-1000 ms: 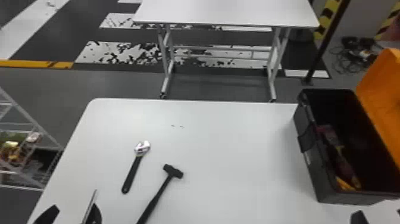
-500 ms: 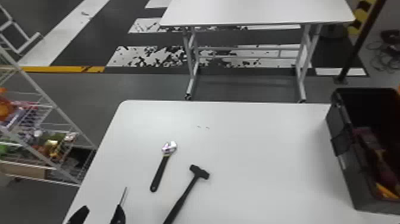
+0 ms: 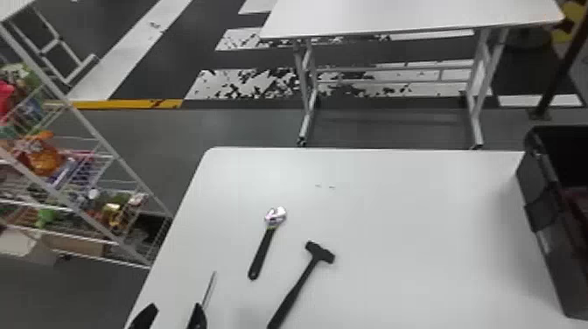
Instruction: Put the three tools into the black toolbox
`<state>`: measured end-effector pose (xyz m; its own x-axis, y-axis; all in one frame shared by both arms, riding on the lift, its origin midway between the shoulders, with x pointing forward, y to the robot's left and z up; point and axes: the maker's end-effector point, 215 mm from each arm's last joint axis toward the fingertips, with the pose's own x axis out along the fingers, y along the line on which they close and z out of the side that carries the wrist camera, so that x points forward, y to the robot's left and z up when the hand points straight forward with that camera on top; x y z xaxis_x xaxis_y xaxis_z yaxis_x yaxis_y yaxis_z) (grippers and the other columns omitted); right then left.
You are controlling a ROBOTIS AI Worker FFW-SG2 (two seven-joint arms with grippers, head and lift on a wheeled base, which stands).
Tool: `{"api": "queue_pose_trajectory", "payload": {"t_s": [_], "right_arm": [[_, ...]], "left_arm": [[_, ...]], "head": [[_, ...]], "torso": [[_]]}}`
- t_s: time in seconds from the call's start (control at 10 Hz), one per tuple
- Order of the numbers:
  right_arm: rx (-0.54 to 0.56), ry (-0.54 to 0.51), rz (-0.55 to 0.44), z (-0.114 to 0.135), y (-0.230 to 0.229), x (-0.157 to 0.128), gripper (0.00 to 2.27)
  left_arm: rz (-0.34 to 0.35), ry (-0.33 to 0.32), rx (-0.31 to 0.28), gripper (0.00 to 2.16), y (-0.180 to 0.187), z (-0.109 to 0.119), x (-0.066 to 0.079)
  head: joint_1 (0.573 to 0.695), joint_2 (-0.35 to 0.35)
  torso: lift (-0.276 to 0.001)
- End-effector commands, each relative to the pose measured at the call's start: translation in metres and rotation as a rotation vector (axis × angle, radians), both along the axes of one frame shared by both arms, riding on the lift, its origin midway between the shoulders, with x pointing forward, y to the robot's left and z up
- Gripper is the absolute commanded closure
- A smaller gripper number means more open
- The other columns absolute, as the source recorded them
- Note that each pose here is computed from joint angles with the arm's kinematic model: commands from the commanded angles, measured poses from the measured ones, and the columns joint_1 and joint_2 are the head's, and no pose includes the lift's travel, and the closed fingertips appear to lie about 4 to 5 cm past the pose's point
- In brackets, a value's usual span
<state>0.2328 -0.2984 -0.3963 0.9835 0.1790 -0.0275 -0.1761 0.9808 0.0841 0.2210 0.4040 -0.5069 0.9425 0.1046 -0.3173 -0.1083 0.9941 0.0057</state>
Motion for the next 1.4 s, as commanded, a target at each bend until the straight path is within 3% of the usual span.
{"api": "queue_pose_trajectory", "payload": {"t_s": [0.0, 0.6, 1.3], "right_arm": [[0.000, 0.001, 0.001, -0.001, 0.001, -0.001, 0.14], [-0.004, -0.014, 0.015, 0.003, 0.005, -0.003, 0.14], [-0.009, -0.042, 0.010, 0.008, 0.004, -0.006, 0.14]], "left_arm": [[0.011, 0.014, 0.008, 0.20, 0.010, -0.008, -0.003], [0.015, 0.058, -0.011, 0.20, 0.015, -0.034, -0.007], [-0.004, 0.111, -0.036, 0.21, 0.009, -0.059, -0.006]], "head": [[0.695, 0.282], [0.695, 0.344], [0.695, 0.336]], "torso": [[-0.051], [-0.051], [-0.051]]}}
